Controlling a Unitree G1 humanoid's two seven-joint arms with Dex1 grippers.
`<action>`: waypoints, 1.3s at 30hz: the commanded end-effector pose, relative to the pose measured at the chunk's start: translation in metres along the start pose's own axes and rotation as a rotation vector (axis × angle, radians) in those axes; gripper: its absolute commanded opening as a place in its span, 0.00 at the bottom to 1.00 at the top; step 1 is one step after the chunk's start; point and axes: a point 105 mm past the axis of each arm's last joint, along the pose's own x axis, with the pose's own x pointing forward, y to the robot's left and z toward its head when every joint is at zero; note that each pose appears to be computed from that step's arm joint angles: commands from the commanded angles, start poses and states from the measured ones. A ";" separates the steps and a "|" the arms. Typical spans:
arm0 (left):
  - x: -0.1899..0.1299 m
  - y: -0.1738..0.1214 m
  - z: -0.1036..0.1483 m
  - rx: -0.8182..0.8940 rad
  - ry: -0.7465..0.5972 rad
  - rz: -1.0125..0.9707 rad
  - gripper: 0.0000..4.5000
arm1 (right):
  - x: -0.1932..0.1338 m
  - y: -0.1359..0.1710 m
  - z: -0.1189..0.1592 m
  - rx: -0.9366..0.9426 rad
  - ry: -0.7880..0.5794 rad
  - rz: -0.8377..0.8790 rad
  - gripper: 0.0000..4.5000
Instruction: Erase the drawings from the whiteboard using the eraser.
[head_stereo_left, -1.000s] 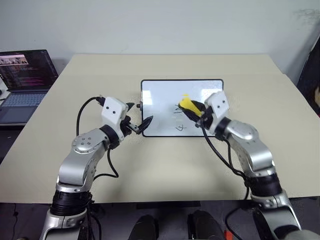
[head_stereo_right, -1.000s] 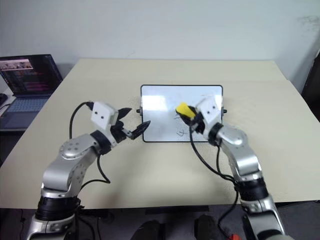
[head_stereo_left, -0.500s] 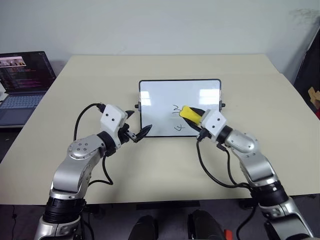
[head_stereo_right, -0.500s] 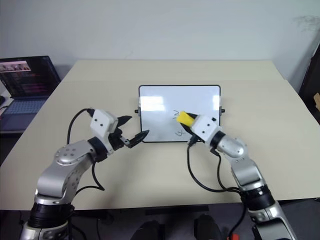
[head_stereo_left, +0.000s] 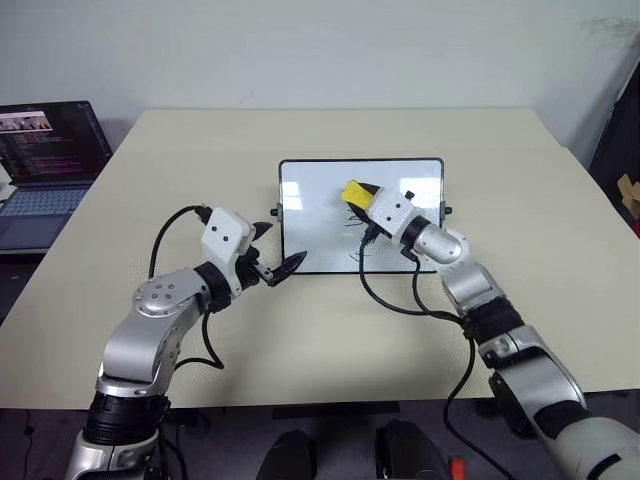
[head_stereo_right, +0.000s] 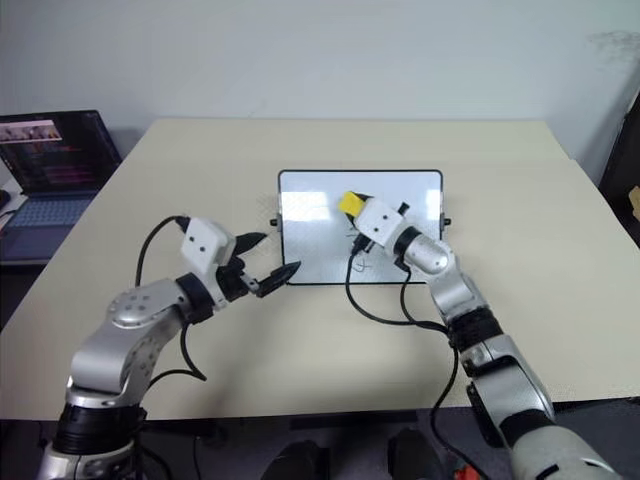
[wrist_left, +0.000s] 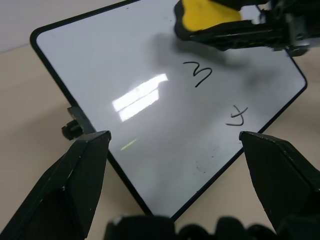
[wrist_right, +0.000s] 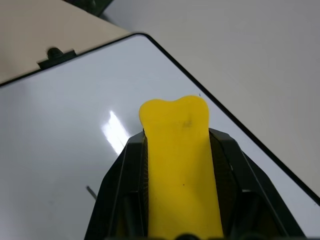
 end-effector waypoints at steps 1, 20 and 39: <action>-0.002 -0.007 0.016 0.046 -0.040 -0.044 1.00 | 0.007 0.004 0.001 -0.020 -0.022 0.018 0.29; -0.005 -0.004 0.011 0.047 -0.028 -0.033 1.00 | -0.005 0.046 -0.031 -0.051 0.018 0.118 0.29; -0.006 -0.007 0.007 0.041 -0.027 -0.042 1.00 | -0.006 0.051 -0.044 -0.090 0.108 0.152 0.29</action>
